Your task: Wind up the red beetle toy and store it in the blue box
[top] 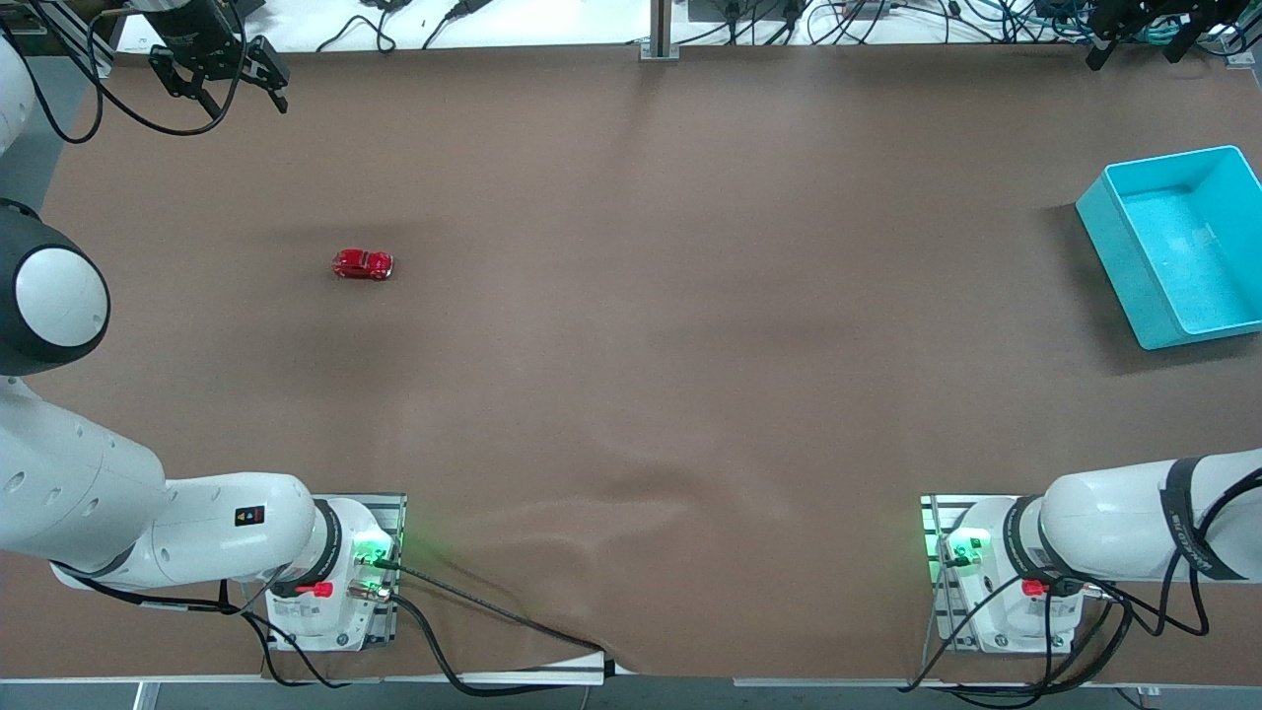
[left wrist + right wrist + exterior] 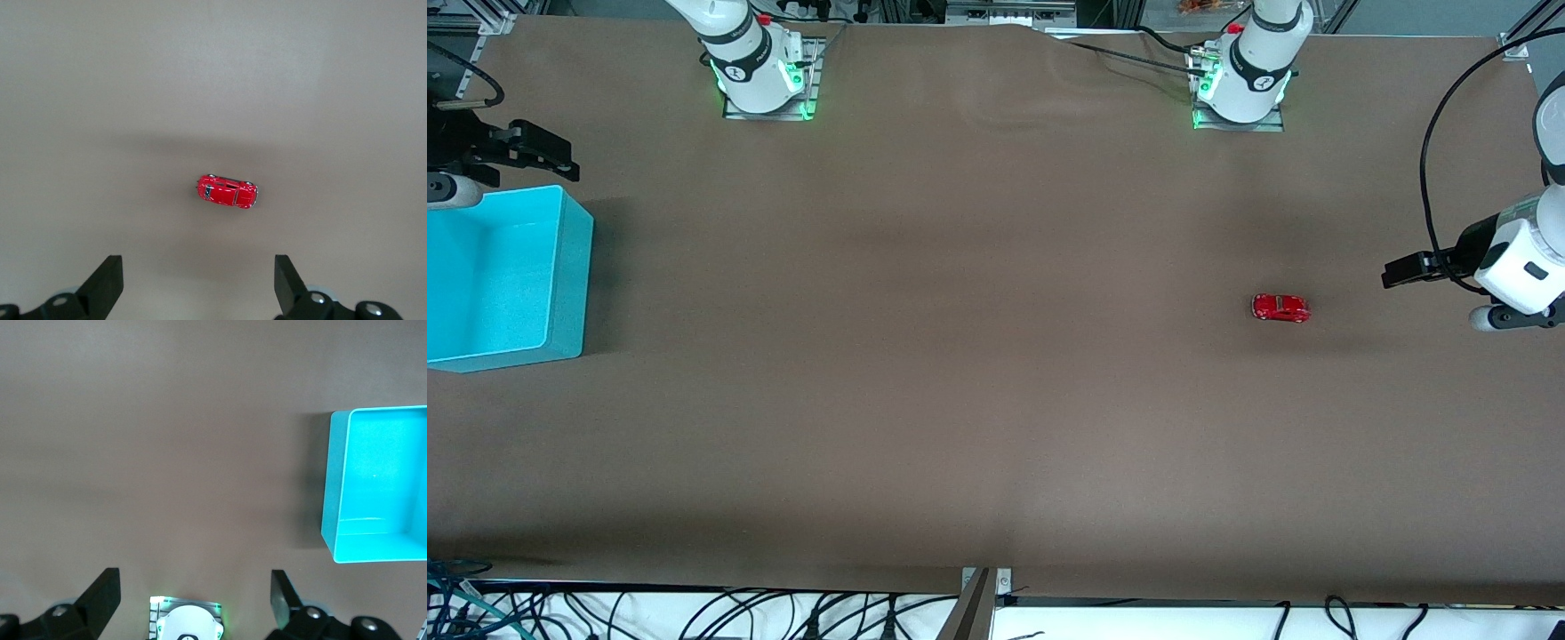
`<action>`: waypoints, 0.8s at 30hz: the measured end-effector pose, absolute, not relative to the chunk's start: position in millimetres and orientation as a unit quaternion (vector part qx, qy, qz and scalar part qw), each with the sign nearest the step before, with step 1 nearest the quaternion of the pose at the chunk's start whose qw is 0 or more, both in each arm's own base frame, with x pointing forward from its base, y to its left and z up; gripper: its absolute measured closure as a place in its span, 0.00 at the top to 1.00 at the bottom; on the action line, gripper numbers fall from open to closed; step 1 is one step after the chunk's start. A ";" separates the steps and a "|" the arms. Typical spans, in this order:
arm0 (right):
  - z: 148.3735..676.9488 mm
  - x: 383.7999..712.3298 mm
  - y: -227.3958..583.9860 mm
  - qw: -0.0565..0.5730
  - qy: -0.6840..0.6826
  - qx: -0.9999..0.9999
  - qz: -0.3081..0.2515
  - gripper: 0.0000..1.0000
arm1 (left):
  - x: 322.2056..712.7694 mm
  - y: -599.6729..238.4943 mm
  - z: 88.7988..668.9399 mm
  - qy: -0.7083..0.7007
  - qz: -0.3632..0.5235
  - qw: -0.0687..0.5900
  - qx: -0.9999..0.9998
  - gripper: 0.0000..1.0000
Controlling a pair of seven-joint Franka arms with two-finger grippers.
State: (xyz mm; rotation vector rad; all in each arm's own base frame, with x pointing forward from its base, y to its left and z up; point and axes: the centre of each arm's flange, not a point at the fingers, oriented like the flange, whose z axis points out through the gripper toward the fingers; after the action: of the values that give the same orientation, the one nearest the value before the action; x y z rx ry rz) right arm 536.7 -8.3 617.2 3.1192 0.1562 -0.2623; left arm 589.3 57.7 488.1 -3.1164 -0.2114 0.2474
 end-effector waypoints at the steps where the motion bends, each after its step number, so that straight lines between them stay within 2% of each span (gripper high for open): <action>1: 617.2 536.7 -8.3 0.004 0.050 0.995 -0.084 1.00 | 589.3 57.7 488.0 -0.067 0.079 0.004 -0.995 1.00; 18: 617.3 536.7 -7.6 0.006 0.051 0.995 -0.084 1.00 | 589.0 57.7 487.3 -0.068 0.080 0.004 -0.995 1.00; 24: 617.3 536.7 -6.3 0.007 0.052 0.995 -0.084 1.00 | 588.3 55.4 484.9 -0.095 0.083 -0.017 -0.992 1.00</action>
State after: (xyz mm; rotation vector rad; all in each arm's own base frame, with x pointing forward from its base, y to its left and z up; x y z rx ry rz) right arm 536.7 -6.3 617.3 3.1121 0.1628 -0.2619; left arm 588.3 55.4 484.9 -3.1510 -0.3007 0.2633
